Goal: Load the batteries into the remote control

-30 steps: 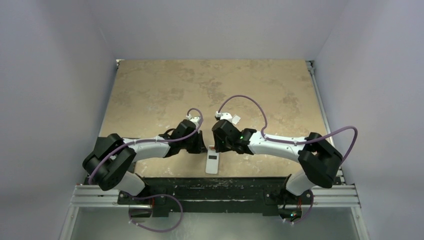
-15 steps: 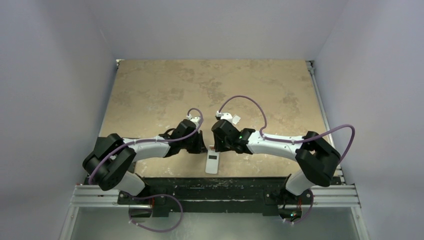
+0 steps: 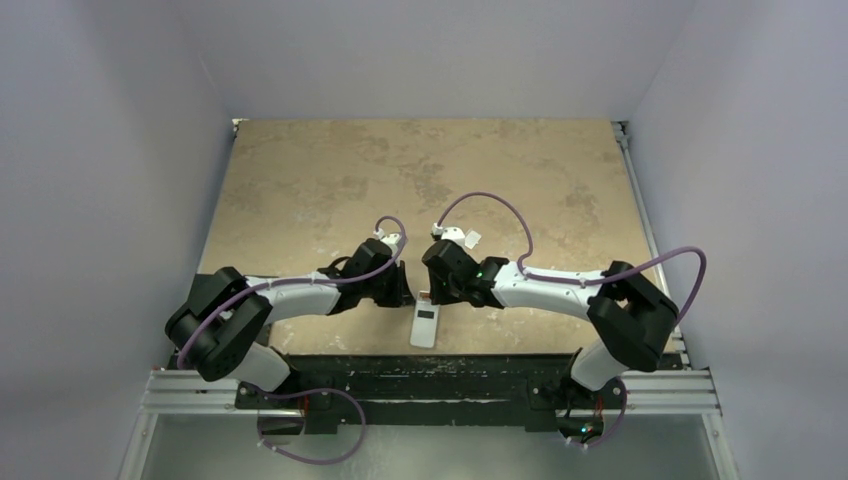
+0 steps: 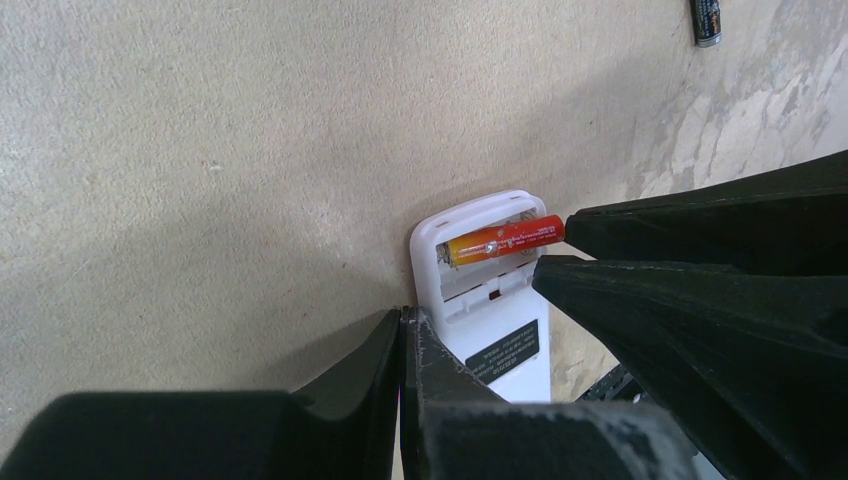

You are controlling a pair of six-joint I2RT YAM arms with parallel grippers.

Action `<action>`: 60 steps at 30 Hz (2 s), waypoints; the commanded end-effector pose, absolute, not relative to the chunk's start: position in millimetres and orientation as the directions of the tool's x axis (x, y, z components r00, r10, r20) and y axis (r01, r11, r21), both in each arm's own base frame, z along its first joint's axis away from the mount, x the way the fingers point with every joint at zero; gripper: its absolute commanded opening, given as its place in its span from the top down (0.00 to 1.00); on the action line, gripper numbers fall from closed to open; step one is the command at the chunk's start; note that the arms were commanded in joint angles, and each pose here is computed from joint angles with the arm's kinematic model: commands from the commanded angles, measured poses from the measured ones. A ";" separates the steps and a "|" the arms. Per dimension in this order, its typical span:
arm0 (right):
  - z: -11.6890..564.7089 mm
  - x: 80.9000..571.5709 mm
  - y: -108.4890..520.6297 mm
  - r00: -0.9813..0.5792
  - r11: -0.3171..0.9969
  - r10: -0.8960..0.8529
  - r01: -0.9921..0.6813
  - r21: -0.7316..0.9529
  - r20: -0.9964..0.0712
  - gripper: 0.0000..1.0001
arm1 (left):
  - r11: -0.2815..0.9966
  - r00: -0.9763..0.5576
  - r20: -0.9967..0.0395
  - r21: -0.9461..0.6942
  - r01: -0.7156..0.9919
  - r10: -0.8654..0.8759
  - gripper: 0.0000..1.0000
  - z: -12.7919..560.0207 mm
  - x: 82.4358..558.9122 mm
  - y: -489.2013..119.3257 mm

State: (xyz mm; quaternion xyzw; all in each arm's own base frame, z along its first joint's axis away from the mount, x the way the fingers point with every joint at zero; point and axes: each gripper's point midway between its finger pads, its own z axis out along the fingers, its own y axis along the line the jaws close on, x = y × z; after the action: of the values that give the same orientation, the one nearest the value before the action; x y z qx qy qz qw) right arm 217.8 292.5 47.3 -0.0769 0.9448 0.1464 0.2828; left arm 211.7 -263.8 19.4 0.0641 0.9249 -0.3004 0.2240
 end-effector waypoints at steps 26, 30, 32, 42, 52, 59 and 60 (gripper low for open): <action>43.3 223.6 305.3 -0.836 0.939 -0.036 -0.216 0.268 -0.548 0.77 | 0.769 -0.880 -0.474 -0.568 0.292 -0.017 1.00 31.2 216.6 -276.7; 42.4 223.9 307.1 -0.836 0.937 -0.043 -0.224 0.268 -0.548 0.77 | 0.768 -0.881 -0.473 -0.569 0.293 -0.015 1.00 31.0 216.5 -277.2; 40.9 224.2 307.8 -0.836 0.937 -0.051 -0.230 0.264 -0.546 0.78 | 0.767 -0.881 -0.473 -0.570 0.294 -0.014 1.00 30.8 216.8 -277.8; 31.4 221.1 311.6 -0.845 0.932 -0.105 -0.268 0.244 -0.524 0.81 | 0.766 -0.880 -0.475 -0.569 0.299 -0.009 1.00 32.1 217.5 -278.7; 9.1 212.8 292.3 -0.844 0.957 -0.225 -0.287 0.054 -0.488 0.85 | 0.762 -0.879 -0.476 -0.572 0.304 -0.007 1.00 32.7 217.0 -279.4; 1.5 205.9 287.8 -0.835 0.955 -0.281 -0.294 -0.049 -0.472 0.85 | 0.760 -0.881 -0.473 -0.573 0.305 -0.003 1.00 30.7 215.5 -279.2; 0.5 205.4 286.8 -0.835 0.954 -0.286 -0.291 -0.064 -0.471 0.85 | 0.760 -0.882 -0.471 -0.574 0.305 -0.001 1.00 30.0 214.7 -278.9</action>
State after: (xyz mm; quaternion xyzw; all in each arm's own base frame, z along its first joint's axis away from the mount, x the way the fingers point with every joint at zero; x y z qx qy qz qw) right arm 226.1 299.5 30.0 -0.1324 0.9475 0.0549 0.2860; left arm 206.9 -264.6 16.7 0.0670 0.9262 -0.3071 0.2082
